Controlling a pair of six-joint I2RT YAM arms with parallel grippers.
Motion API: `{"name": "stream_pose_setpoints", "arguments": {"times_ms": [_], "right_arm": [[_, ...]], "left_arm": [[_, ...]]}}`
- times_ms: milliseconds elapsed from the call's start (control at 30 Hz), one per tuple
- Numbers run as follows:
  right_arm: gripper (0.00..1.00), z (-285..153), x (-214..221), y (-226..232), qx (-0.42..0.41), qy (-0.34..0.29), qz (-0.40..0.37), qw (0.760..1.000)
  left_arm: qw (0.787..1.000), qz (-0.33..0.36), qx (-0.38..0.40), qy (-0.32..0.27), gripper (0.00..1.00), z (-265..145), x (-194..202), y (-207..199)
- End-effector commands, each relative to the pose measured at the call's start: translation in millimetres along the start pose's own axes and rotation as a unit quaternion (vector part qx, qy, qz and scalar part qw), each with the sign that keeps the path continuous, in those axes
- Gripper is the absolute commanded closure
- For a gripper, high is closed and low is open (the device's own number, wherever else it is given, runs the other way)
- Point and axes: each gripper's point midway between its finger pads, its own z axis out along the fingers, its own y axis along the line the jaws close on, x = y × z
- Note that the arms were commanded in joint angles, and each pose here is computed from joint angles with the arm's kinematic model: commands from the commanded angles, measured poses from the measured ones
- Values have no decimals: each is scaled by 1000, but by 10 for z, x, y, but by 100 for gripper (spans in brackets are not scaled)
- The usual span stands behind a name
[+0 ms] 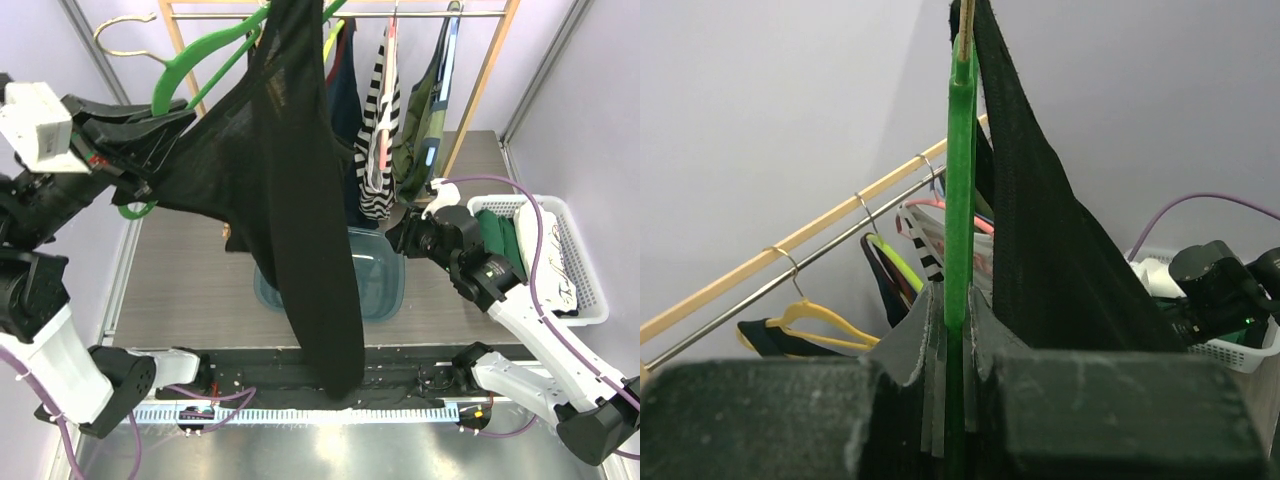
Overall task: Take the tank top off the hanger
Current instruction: Pick up the hanger from the clothesline.
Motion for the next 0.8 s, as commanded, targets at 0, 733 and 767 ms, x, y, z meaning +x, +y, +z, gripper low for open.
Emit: {"name": "stream_pose_setpoints", "arguments": {"times_ms": [0, 733, 767], "right_arm": [[61, -80, -223, 120, -21, -40, 0, 999], [62, -28, -96, 84, -25, -35, 7, 999], [62, -31, -96, 86, -25, -37, 10, 999]], "left_arm": [[998, 38, -1, -45, 100, 166, -189, 136], [986, 76, -1, -148, 100, 408, -622, 315], [985, 79, -1, -152, 100, 415, -637, 322]]}}
